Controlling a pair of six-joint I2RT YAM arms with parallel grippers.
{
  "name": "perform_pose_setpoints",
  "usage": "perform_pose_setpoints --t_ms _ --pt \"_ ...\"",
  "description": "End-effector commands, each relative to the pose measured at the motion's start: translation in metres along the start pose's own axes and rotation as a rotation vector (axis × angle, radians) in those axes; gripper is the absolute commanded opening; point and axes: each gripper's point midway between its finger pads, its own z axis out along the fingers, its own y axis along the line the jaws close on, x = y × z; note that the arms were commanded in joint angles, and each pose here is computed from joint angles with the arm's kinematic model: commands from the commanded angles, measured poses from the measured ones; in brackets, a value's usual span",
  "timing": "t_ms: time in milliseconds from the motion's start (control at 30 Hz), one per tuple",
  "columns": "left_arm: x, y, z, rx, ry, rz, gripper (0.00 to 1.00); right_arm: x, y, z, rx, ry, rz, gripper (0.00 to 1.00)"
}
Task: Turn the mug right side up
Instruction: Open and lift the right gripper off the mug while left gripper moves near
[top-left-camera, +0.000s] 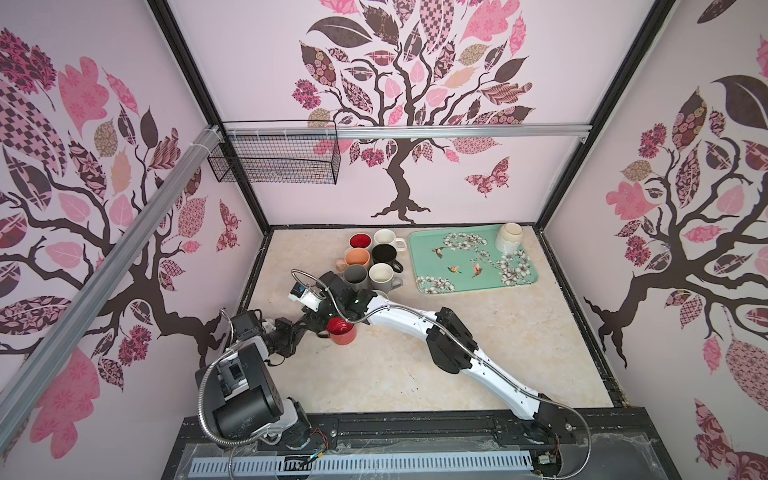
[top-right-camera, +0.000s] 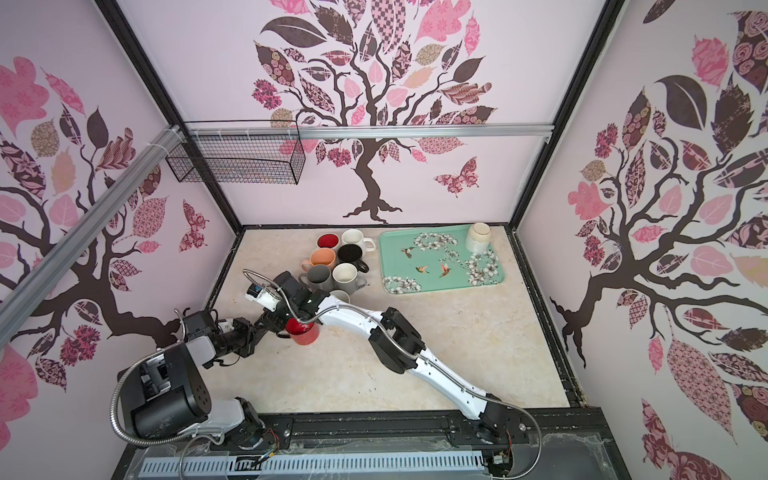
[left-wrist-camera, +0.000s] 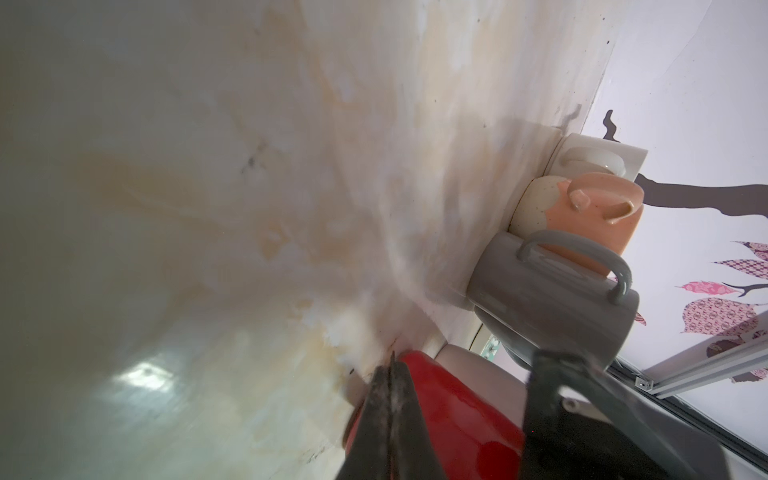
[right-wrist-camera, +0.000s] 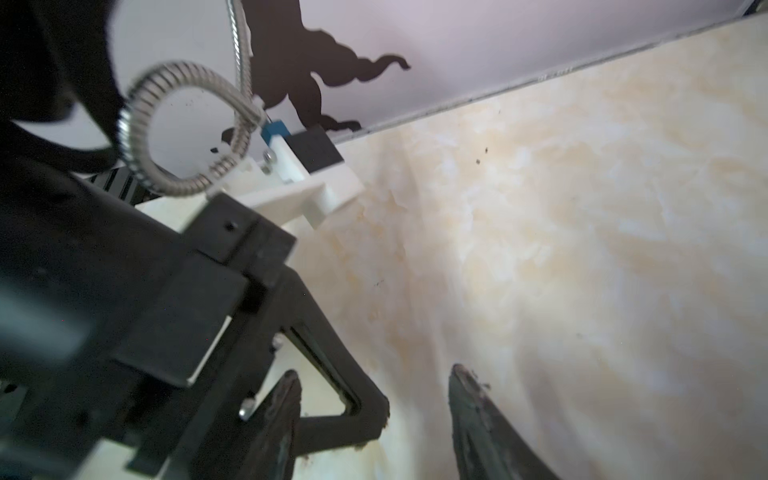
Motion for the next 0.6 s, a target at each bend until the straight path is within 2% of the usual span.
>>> perform_pose_setpoints --t_ms 0,167,300,467,567 --pt "0.013 0.000 -0.007 -0.002 0.008 0.030 0.08 -0.014 0.006 -0.032 0.016 0.042 0.045 0.59" --pt "0.019 -0.003 -0.024 -0.038 -0.036 0.067 0.09 -0.050 0.006 -0.073 0.043 -0.016 0.086 0.59" --pt "0.043 -0.002 -0.024 -0.112 -0.003 0.118 0.06 -0.085 0.009 -0.114 0.066 -0.089 0.100 0.59" --pt "0.067 -0.001 -0.027 -0.195 0.034 0.152 0.00 -0.107 0.011 -0.158 0.108 -0.121 0.101 0.60" --pt "0.074 0.002 -0.031 -0.240 0.051 0.176 0.00 -0.111 0.011 -0.183 0.137 -0.126 0.109 0.60"
